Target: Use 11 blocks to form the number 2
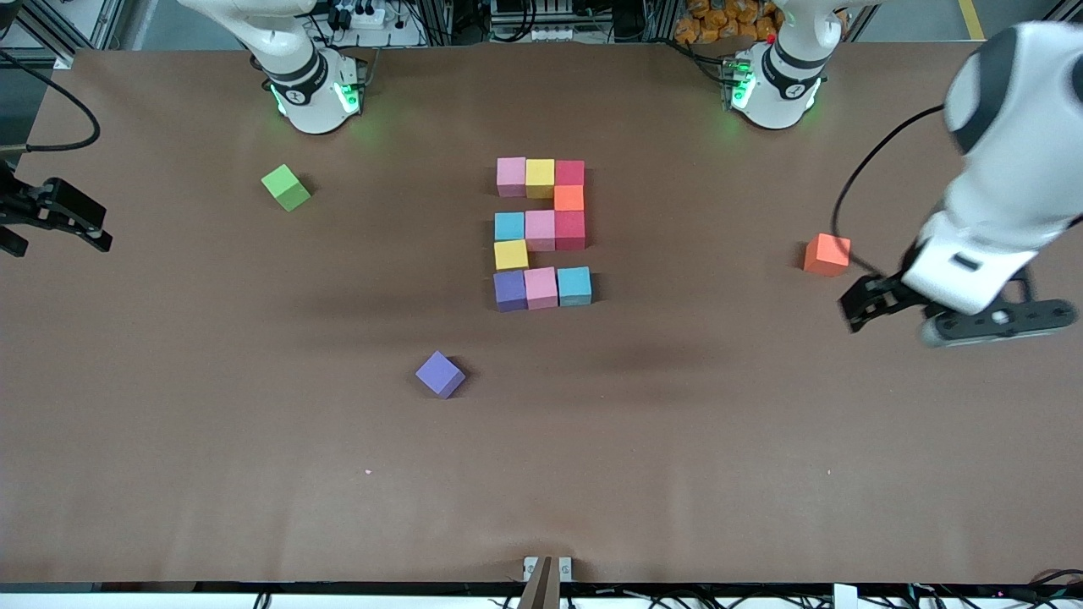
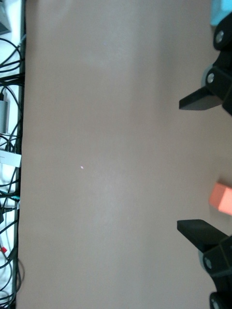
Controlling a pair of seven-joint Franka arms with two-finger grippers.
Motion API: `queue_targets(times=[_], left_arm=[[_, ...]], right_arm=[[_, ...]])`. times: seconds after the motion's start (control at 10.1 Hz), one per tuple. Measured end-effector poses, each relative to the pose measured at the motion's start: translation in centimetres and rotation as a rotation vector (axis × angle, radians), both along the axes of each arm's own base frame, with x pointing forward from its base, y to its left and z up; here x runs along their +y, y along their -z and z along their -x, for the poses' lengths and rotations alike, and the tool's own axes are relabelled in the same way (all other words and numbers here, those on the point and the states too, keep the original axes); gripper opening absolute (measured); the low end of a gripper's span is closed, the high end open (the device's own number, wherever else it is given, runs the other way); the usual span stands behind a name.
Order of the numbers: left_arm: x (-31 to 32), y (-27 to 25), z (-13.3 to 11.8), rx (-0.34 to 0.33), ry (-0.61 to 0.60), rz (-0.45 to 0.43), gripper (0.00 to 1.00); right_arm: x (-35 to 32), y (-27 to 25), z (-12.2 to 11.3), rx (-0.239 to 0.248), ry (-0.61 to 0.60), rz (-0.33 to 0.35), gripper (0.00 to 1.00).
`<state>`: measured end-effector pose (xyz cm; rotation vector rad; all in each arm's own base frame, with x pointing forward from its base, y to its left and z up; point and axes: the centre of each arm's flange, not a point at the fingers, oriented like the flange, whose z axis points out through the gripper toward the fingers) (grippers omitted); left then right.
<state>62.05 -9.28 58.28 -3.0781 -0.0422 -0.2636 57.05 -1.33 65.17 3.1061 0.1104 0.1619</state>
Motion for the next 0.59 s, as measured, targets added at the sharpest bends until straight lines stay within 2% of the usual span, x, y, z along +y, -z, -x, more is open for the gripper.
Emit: queue_targets(times=[0.1,0.3,0.59], left_arm=[[2.3,-1.5,0.7,0.004,0.026,0.031,1.00],[5.8,-3.5,2.1,0.024,0.002,0.041,1.00],[6.5,-4.3,3.7,0.080,-0.015,0.033,1.00]], right_arm=[[0.0,0.0,0.0,0.000,0.000,0.000,1.00],[0.0,0.0,0.0,0.000,0.000,0.000,1.00],[0.0,0.0,0.0,0.000,0.000,0.000,1.00]])
